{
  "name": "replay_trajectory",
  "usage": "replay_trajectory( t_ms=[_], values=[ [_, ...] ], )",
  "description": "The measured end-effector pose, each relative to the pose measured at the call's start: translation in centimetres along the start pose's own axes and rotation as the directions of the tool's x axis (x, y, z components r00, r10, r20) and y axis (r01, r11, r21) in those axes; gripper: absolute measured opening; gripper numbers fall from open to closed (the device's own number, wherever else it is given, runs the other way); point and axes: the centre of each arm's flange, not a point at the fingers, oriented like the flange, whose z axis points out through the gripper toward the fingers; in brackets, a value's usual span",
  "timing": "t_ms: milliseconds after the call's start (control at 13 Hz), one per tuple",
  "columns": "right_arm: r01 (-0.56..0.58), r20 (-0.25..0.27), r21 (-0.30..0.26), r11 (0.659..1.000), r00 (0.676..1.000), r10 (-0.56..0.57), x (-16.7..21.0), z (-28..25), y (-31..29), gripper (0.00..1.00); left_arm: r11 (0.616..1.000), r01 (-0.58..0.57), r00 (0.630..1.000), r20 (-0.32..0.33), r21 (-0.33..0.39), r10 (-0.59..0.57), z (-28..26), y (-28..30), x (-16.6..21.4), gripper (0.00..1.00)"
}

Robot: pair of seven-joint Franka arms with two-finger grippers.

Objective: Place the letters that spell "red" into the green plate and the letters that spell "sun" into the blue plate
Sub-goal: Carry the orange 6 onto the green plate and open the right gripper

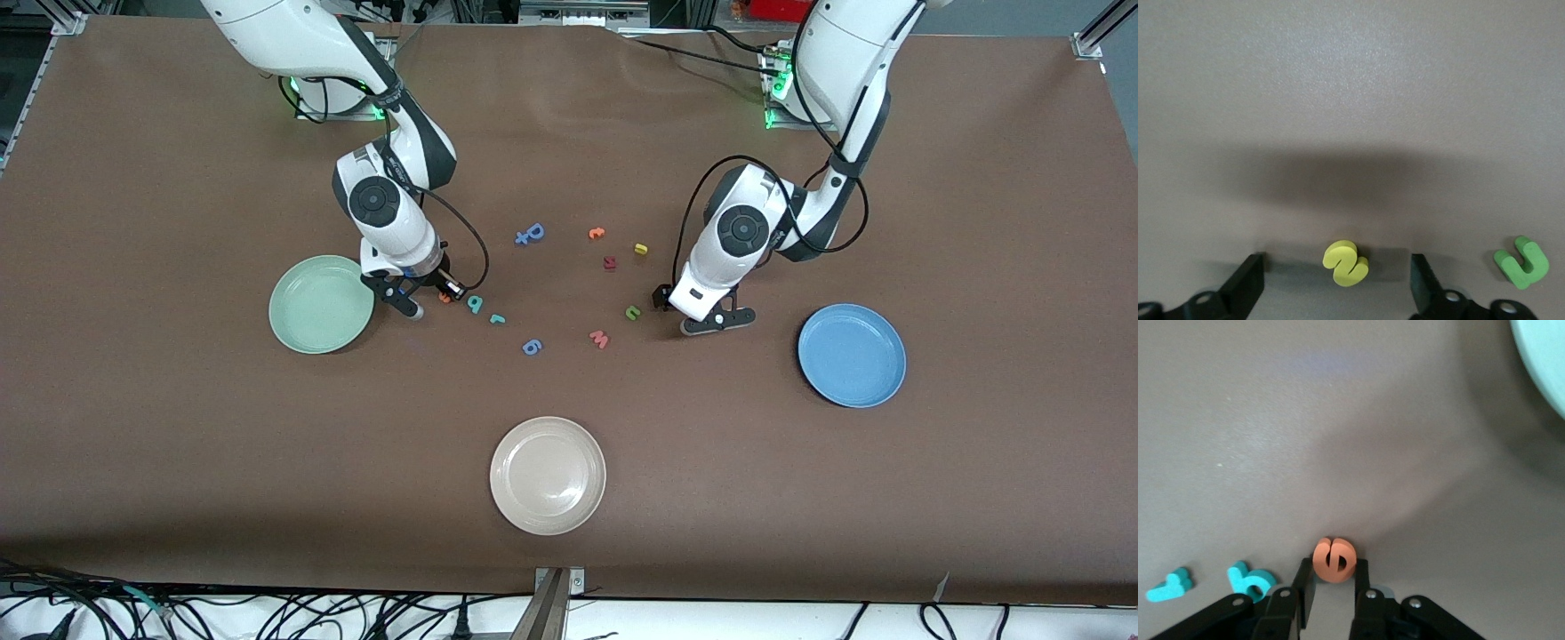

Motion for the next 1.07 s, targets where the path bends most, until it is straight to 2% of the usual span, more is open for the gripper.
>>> replay_trajectory(
  t_ms=[77,154,230,384,461,537,614,998,1075],
  values=[
    [0.004,-0.006,0.01,1.0,1.0,-0.004,0.1,-0.5,-0.2,0.28,1.0,0.001,1.0,-0.001,0.0,-0.001,0.0,0.0,0.0,0.81],
    [0.012,-0.014,0.02,1.0,1.0,-0.012,0.3,-1.3,-0.5,0.28,1.0,0.009,1.0,-0.001,-0.001,-0.009,-0.1,0.0,0.0,0.81],
    [0.024,-0.023,0.021,0.999,0.999,-0.023,0.8,-2.2,-0.4,0.28,1.0,0.018,1.0,-0.003,-0.002,-0.018,-0.2,0.0,0.1,0.73],
    [0.092,-0.023,-0.026,0.995,0.995,-0.093,2.9,-4.3,0.8,0.28,1.0,0.023,1.0,-0.009,-0.007,-0.023,-0.6,0.1,0.1,0.48],
    [0.135,-0.013,-0.06,0.989,0.991,-0.136,4.2,-5.5,1.9,0.28,1.0,0.024,1.0,-0.01,-0.008,-0.024,-0.7,0.1,0.1,0.39],
    [0.175,0.005,-0.092,0.98,0.985,-0.175,5.4,-6.5,3.0,0.28,1.0,0.026,1.0,-0.01,-0.008,-0.026,-0.7,0.1,0.1,0.38],
    [0.212,0.022,-0.119,0.97,0.977,-0.211,6.9,-7.4,4.3,0.28,1.0,0.028,1.0,-0.011,-0.008,-0.028,-0.8,0.1,0.2,0.29],
    [0.367,0.103,-0.183,0.912,0.93,-0.354,13.0,-6.6,10.5,0.28,1.0,0.029,1.0,-0.01,-0.008,-0.029,-0.9,0.1,0.2,0.27],
    [0.382,0.119,-0.19,0.904,0.923,-0.365,13.6,-5.8,11.3,0.36,1.0,0.031,1.0,-0.001,0.0,-0.031,-1.2,0.2,0.4,0.27]
  ],
)
